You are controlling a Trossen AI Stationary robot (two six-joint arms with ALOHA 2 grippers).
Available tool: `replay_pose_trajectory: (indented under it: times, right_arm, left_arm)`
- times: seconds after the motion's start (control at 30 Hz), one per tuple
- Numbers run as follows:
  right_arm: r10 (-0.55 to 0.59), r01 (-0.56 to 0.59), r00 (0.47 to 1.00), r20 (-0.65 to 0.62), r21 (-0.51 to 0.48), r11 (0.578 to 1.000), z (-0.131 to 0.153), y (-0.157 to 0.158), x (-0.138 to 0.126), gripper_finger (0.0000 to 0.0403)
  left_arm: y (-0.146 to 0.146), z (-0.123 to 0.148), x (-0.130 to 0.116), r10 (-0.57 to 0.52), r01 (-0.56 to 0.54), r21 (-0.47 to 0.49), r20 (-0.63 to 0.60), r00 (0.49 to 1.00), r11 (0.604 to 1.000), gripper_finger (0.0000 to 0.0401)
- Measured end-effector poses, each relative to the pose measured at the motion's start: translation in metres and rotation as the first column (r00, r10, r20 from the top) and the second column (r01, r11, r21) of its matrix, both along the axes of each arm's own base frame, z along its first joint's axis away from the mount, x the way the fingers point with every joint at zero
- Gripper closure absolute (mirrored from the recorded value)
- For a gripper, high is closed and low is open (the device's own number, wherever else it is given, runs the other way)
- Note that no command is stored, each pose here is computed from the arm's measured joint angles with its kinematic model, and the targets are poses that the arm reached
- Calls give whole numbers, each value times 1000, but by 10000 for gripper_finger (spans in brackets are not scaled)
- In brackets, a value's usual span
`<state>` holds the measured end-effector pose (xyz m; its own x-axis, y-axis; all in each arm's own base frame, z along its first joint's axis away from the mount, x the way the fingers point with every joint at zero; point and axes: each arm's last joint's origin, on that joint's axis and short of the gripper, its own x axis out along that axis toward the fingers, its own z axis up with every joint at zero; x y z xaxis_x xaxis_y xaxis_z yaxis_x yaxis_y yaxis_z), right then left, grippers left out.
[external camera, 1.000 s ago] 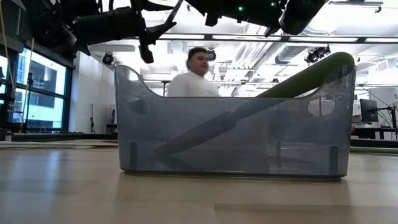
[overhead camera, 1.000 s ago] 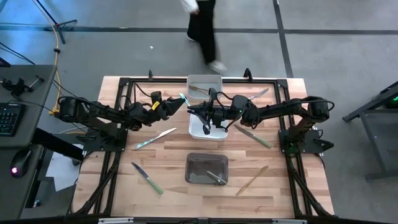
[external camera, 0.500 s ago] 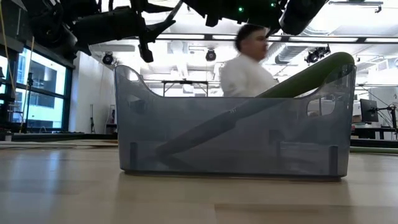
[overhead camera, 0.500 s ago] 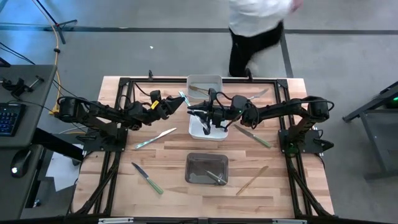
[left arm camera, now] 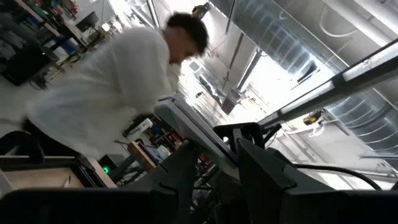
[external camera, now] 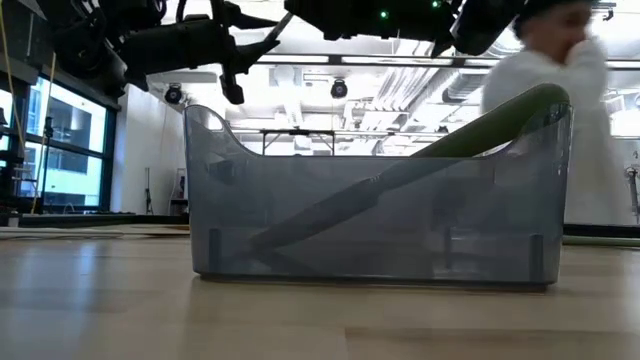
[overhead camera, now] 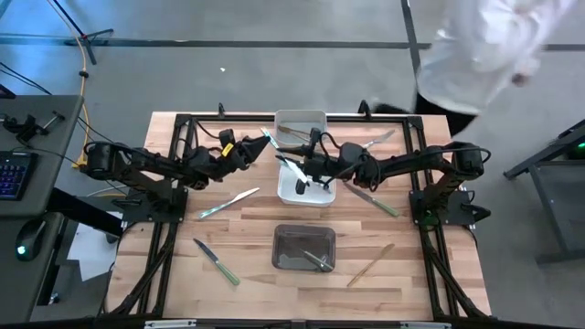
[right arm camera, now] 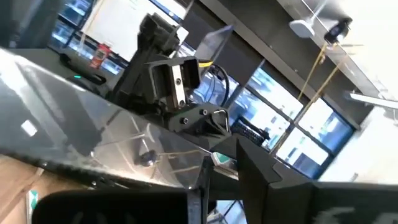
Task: Sort silverware by color (type)
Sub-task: Put the white-blue table knife into the white bin
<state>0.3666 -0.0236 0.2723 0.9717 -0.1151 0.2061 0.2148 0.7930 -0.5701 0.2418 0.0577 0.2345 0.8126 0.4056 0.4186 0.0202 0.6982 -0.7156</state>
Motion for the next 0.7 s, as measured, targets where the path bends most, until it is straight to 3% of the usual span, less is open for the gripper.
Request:
replay_pose_trajectory:
  times: [0.2,0.47,0.7]
  right_arm:
    - [-56,58,998,-38,59,997,-5,-1,1,313]
    - [-111,123,987,-116,102,987,-14,-4,1,225]
    - [-204,220,965,-162,86,972,-15,-2,-1,219]
  left_arm:
    - [5,3,-2,5,-5,16,24,1000,1000,307]
    - [6,6,-3,-13,12,33,52,999,999,354]
    - [4,5,-2,-40,39,93,13,999,995,388]
